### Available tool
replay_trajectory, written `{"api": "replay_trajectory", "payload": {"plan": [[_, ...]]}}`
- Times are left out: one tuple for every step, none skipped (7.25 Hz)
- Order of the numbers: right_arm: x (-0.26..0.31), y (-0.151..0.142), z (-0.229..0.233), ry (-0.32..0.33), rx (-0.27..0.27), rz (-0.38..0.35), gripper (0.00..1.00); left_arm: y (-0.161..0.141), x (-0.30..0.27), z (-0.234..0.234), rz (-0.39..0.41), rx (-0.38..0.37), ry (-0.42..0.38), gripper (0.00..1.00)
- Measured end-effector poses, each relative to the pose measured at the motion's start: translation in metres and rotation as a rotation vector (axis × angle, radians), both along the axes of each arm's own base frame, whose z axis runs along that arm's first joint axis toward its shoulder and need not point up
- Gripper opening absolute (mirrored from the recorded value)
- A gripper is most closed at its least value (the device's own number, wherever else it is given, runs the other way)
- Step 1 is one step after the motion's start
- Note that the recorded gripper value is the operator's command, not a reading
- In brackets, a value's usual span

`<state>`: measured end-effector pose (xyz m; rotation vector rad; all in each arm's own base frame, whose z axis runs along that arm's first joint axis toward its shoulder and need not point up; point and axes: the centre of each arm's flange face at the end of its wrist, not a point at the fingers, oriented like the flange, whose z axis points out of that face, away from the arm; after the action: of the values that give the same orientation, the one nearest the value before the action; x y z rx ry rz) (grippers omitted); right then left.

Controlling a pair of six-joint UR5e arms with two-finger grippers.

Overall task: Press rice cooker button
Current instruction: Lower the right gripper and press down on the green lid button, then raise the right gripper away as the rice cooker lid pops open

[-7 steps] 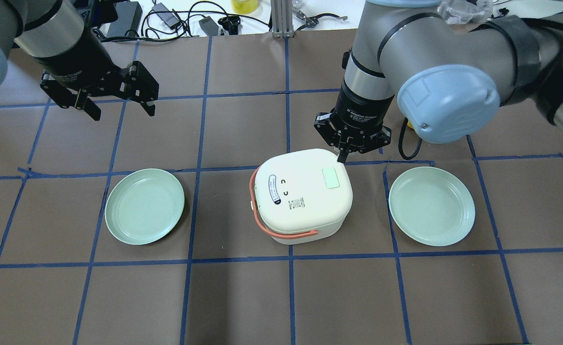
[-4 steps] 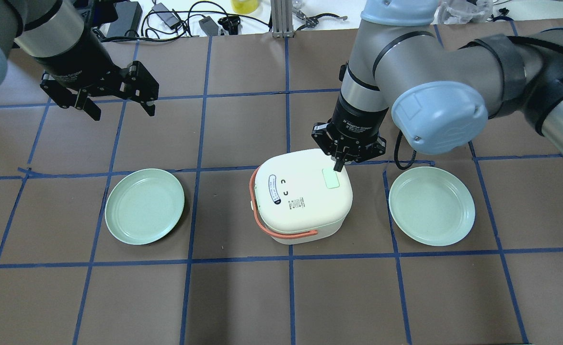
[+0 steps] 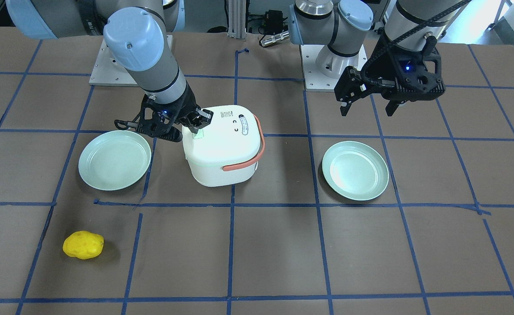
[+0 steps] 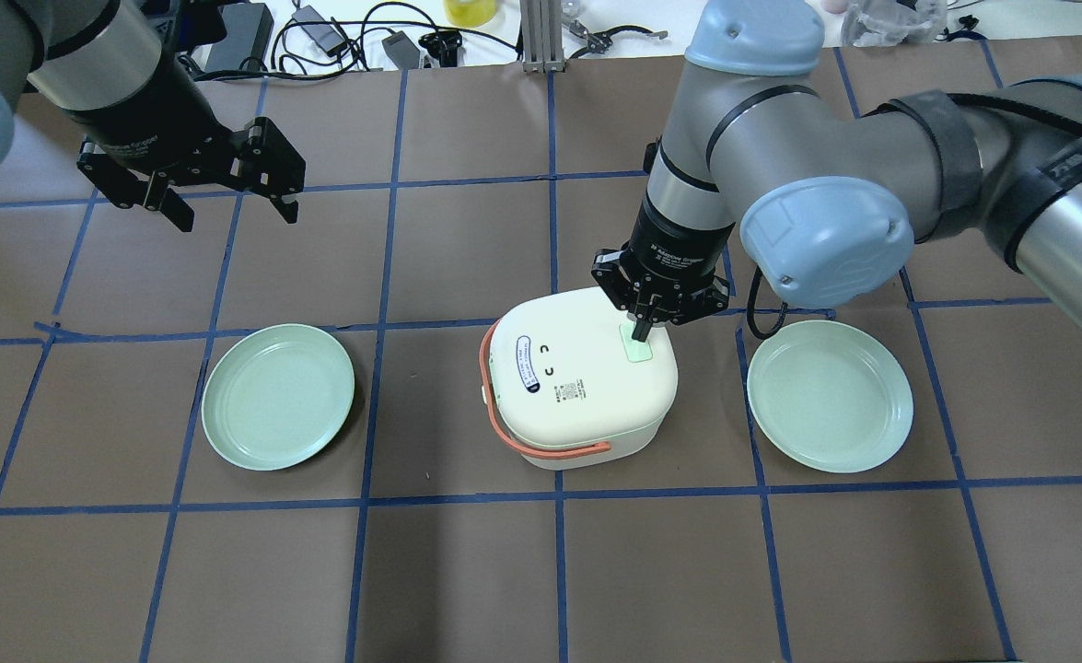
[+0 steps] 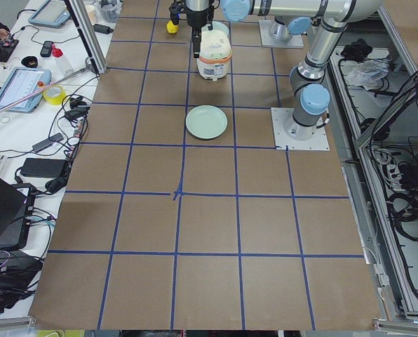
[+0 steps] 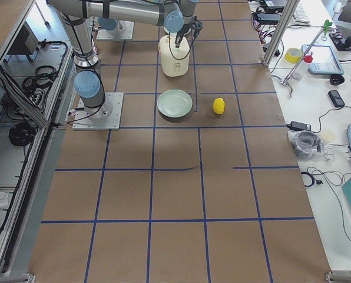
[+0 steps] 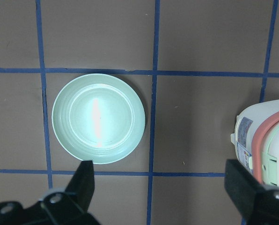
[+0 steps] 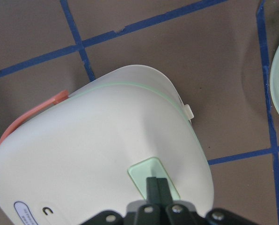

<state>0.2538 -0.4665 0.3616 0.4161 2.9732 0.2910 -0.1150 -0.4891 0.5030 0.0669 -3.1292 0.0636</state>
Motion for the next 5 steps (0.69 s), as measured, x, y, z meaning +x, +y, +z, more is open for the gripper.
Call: {"api": "replay_trajectory", "payload": {"plan": [[-0.0001,0.0008,-0.0042,0.001,0.008,0.000,0.00,0.0000,0.0000,0.0000,0.000,0.000,0.000,1.00],[-0.0002,0.0013,-0.0071,0.002,0.014,0.000,0.00,0.0000,0.0000,0.0000,0.000,0.000,0.000,1.00],[-0.0003,0.0016,-0.0085,0.003,0.017,-0.001,0.00,0.0000,0.0000,0.0000,0.000,0.000,0.000,1.00],[-0.0003,0.0016,-0.0088,0.003,0.018,-0.002,0.00,0.0000,0.0000,-0.0001,0.000,0.000,0.000,1.00],[-0.0002,0.0011,-0.0075,0.003,0.016,-0.003,0.00,0.0000,0.0000,-0.0002,-0.001,0.000,0.000,1.00]]}}
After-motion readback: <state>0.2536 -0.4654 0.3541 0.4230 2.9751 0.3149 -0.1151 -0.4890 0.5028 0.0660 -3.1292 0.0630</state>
